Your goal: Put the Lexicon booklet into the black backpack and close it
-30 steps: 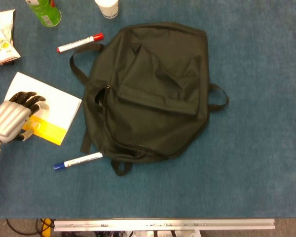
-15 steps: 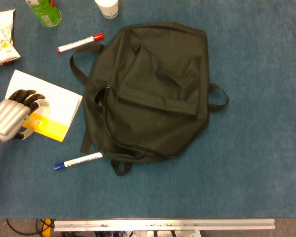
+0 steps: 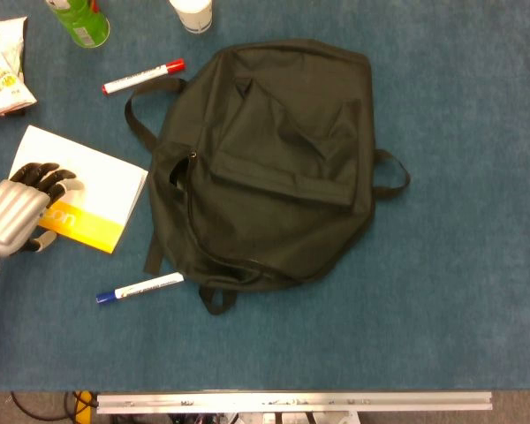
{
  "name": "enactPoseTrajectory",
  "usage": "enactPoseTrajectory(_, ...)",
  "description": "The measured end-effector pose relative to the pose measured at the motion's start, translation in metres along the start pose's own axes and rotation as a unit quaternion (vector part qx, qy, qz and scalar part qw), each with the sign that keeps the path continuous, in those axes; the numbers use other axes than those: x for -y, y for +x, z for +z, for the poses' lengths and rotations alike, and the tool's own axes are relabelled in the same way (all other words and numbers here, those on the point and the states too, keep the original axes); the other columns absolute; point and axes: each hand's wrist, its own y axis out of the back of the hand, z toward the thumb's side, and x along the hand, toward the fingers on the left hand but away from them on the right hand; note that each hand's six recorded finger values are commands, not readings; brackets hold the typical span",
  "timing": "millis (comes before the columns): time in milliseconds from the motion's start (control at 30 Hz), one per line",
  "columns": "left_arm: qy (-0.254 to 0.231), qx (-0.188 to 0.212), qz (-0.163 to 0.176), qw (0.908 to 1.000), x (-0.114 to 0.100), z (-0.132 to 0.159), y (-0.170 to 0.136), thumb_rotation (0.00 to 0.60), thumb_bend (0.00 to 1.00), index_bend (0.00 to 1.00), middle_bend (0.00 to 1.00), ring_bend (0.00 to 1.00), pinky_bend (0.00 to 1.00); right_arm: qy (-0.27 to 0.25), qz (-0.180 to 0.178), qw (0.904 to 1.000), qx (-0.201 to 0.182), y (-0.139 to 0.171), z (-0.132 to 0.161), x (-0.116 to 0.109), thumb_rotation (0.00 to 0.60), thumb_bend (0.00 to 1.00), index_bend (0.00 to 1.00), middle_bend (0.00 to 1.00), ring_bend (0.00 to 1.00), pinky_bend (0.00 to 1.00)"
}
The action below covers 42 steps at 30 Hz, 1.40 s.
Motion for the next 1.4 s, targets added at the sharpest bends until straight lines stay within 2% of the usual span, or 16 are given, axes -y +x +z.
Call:
enactPoseTrajectory(533, -0.003, -0.006, -0.004, 1.0, 0.005, -0.004, -0.005, 0.6, 0.22, 0.2, 0.19, 0.11, 0.14, 0.0, 0.002, 1.0, 0.002, 0.001, -0.001, 0.001, 0.6, 0.0, 0.45, 0.42, 0.33, 0.47)
enactPoseTrajectory(1033, -0.019, 0.004, 0.009, 0.9998, 0.005, 0.009, 0.014, 0.6, 0.22, 0.2, 0.19, 0.11, 0.14, -0.001, -0.006, 0.9999, 0.011, 0.007, -0.005, -0.003, 0.6, 0.0, 0.45, 0.42, 0.33, 0.47)
enactPoseTrajectory(1400, -0.054, 0.0, 0.034, 0.998, -0.005, 0.015, 0.035, 0.6, 0.22, 0.25, 0.24, 0.16, 0.14, -0.003, -0.012, 0.9998, 0.019, 0.011, -0.01, -0.006, 0.6, 0.0, 0.45, 0.42, 0.33, 0.47)
